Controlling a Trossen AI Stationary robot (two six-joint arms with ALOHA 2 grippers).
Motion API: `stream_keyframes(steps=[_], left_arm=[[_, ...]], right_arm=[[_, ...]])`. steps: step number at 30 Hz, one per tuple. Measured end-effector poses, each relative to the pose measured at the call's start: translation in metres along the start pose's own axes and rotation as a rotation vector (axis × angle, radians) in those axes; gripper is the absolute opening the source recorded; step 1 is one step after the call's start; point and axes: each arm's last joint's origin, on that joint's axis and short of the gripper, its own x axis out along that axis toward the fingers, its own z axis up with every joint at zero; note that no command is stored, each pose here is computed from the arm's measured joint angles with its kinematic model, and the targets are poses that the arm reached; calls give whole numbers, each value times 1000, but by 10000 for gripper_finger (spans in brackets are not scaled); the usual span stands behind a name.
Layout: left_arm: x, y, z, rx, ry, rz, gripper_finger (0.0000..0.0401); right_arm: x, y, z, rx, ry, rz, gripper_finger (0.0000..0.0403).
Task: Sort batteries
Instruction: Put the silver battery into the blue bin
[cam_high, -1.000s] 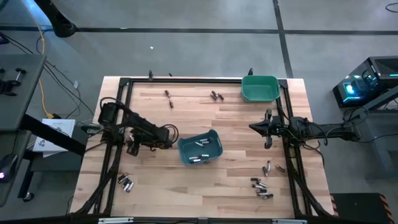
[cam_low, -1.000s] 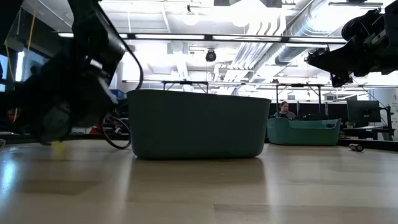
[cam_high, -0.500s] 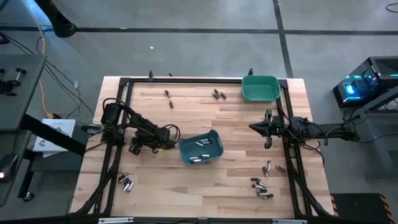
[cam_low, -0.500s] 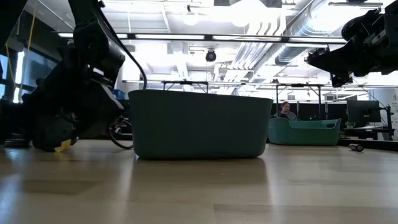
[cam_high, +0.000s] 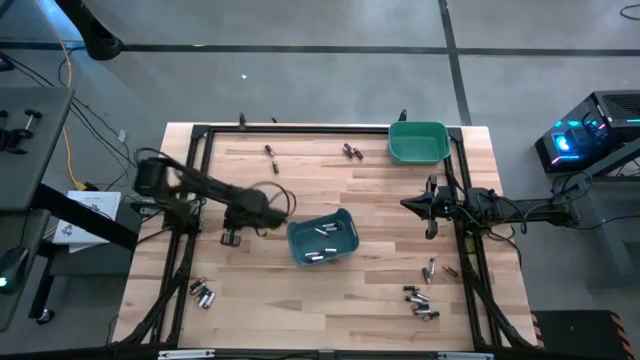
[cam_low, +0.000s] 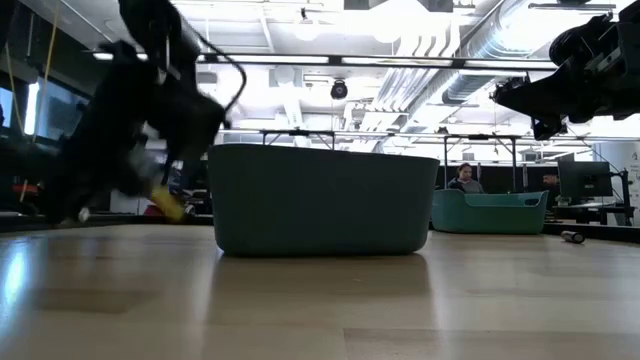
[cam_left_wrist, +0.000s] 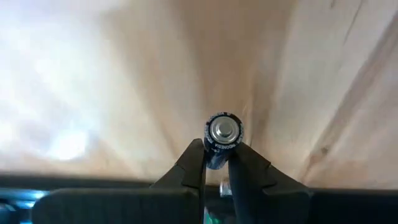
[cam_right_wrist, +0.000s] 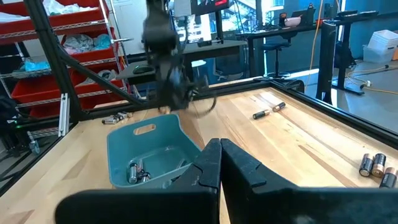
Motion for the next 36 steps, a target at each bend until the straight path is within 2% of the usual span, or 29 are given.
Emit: stream_keyframes(steps=[6, 9, 12, 16, 20, 23, 29, 32, 36], left_arm=[[-43, 29, -40, -298, -245, 45, 33], [-65, 38, -54, -453, -463, 61, 33], [-89, 42, -58, -561, -711, 31, 33], [-131, 42, -49, -607, -979, 1, 33], [-176, 33, -16, -524, -1184, -12, 33], [-195, 24, 23, -386, -1169, -53, 33], [-183, 9, 106, -186, -916, -196, 33], [-172, 2, 133, -143, -778, -187, 33], [-157, -3, 154, -127, -633, -177, 39]], right_arm=[[0, 0, 0, 0, 0, 0, 0], [0, 0, 0, 0, 0, 0, 0], [0, 0, 0, 0, 0, 0, 0], [0, 0, 0, 0, 0, 0, 0], [0, 0, 0, 0, 0, 0, 0], [0, 0, 0, 0, 0, 0, 0], [0, 0, 0, 0, 0, 0, 0], [0, 0, 0, 0, 0, 0, 0], [0, 0, 0, 0, 0, 0, 0]])
